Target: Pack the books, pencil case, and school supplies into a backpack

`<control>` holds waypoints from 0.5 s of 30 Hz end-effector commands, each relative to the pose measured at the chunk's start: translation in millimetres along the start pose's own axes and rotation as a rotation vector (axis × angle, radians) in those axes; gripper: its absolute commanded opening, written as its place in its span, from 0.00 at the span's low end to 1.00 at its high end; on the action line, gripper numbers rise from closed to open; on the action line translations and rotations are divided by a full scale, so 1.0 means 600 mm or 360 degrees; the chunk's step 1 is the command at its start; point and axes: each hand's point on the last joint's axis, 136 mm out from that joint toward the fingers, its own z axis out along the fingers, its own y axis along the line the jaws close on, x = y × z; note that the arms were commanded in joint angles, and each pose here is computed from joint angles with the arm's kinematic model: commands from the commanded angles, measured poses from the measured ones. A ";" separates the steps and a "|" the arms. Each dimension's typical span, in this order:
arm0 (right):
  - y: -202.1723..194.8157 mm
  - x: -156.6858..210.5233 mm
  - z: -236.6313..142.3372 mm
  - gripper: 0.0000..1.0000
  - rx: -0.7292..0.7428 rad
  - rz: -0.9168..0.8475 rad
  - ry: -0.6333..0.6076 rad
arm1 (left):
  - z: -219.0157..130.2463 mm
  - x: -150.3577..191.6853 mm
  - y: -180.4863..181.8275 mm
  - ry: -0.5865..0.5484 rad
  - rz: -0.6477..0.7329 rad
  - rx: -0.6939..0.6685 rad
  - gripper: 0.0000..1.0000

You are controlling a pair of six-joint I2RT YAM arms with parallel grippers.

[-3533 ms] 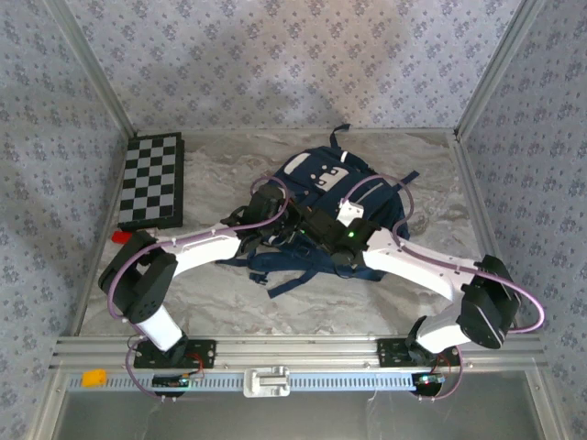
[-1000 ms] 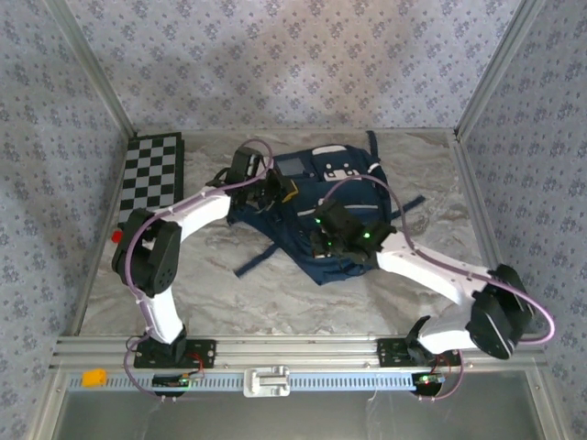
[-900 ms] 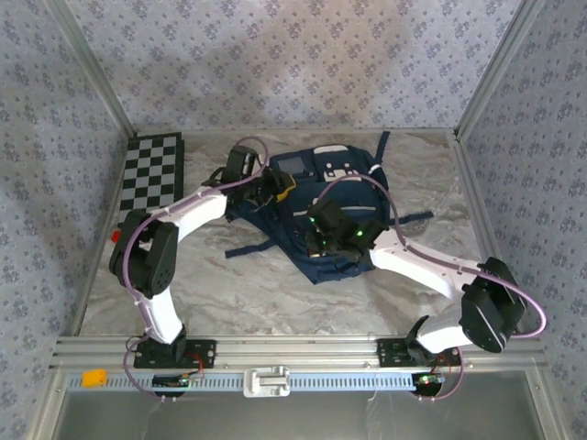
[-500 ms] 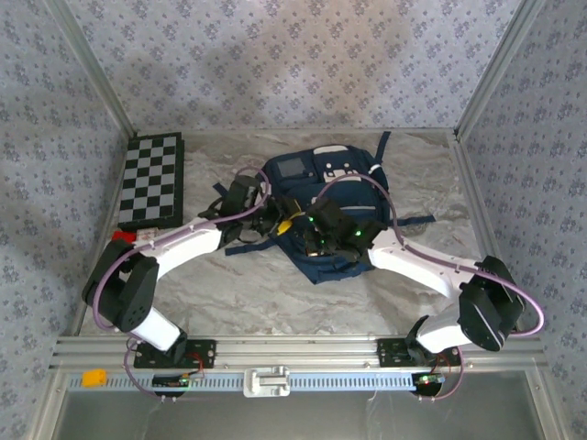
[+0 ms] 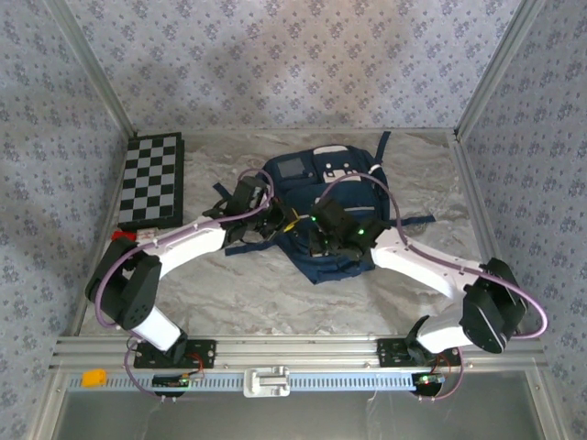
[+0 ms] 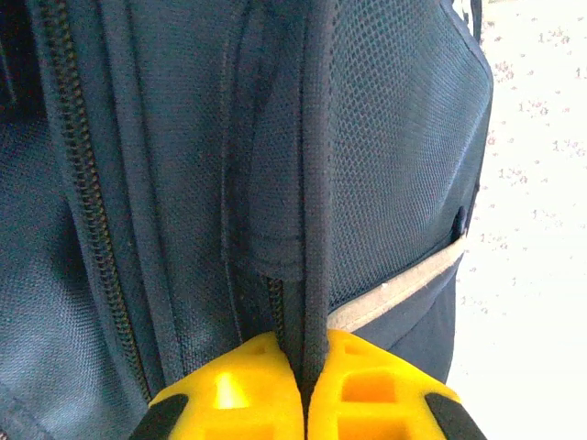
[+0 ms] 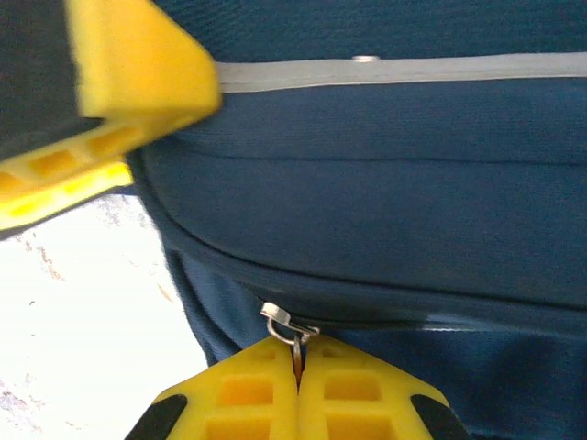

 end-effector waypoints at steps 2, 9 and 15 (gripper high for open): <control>-0.102 0.054 -0.040 0.00 0.0232 0.0062 0.0171 | -0.067 -0.096 0.004 -0.0225 0.0164 -0.0095 0.00; -0.162 0.047 -0.068 0.00 0.0173 0.0215 0.0083 | -0.074 -0.165 -0.011 -0.0163 0.0350 -0.0109 0.00; -0.052 0.019 -0.043 0.00 -0.0039 -0.0002 0.0068 | -0.045 -0.213 -0.033 -0.0157 0.0380 -0.0096 0.09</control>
